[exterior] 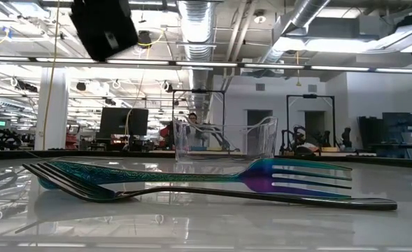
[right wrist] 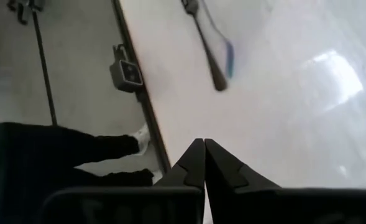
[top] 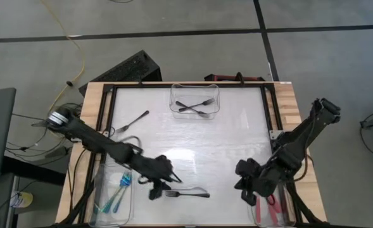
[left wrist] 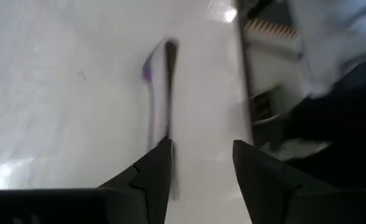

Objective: Sort silverware by color (type)
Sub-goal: Put the blue fork into the bottom left transparent bin

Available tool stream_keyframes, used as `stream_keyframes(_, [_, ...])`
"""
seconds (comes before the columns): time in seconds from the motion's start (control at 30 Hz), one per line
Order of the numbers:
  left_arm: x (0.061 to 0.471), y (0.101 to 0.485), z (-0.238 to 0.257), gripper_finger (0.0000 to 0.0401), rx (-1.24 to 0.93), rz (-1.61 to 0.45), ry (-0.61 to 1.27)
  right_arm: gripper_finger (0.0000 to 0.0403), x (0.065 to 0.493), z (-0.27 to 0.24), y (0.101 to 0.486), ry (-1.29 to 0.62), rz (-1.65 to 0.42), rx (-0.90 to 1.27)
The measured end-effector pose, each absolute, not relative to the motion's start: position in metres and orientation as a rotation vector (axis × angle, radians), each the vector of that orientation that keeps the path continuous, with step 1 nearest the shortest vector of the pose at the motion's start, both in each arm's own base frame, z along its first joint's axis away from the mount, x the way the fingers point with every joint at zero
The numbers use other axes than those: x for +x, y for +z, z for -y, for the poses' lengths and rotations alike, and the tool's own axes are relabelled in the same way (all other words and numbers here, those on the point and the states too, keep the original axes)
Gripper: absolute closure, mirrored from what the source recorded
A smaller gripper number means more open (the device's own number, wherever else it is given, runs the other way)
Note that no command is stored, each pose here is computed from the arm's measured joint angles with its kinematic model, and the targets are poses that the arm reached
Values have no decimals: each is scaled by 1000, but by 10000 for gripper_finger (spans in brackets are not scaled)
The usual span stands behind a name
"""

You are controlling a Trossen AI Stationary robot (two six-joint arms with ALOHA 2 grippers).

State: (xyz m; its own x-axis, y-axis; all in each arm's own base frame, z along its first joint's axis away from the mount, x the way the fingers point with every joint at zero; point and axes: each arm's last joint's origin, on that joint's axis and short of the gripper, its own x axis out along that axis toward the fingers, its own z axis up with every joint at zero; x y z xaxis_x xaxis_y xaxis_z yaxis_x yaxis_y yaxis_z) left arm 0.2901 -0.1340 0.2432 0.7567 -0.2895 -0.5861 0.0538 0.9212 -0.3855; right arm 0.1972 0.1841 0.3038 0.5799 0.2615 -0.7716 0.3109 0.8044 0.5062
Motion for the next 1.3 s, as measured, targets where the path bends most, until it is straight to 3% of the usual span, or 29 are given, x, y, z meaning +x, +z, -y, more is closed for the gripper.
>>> stream_keyframes(0.2, [333,213,148,248,-182,-771,-175,380,196,-178,303,-49,-991,614])
stream_keyframes(0.37, [356,206,145,248,-163,-776,-206,379,196,-178,301,-40,-1007,593])
stream_keyframes(0.8, [370,144,144,248,-117,-937,-158,381,187,-174,295,-65,-1089,479])
stream_keyframes(1.0, [371,138,144,250,-113,-951,-150,371,184,-172,293,-66,-1132,431])
stream_keyframes(1.13, [370,137,143,283,-79,-963,-144,373,183,-170,292,-79,-1151,410])
stream_keyframes(1.3, [369,136,142,376,-76,-982,-155,380,182,-169,292,-82,-1155,405])
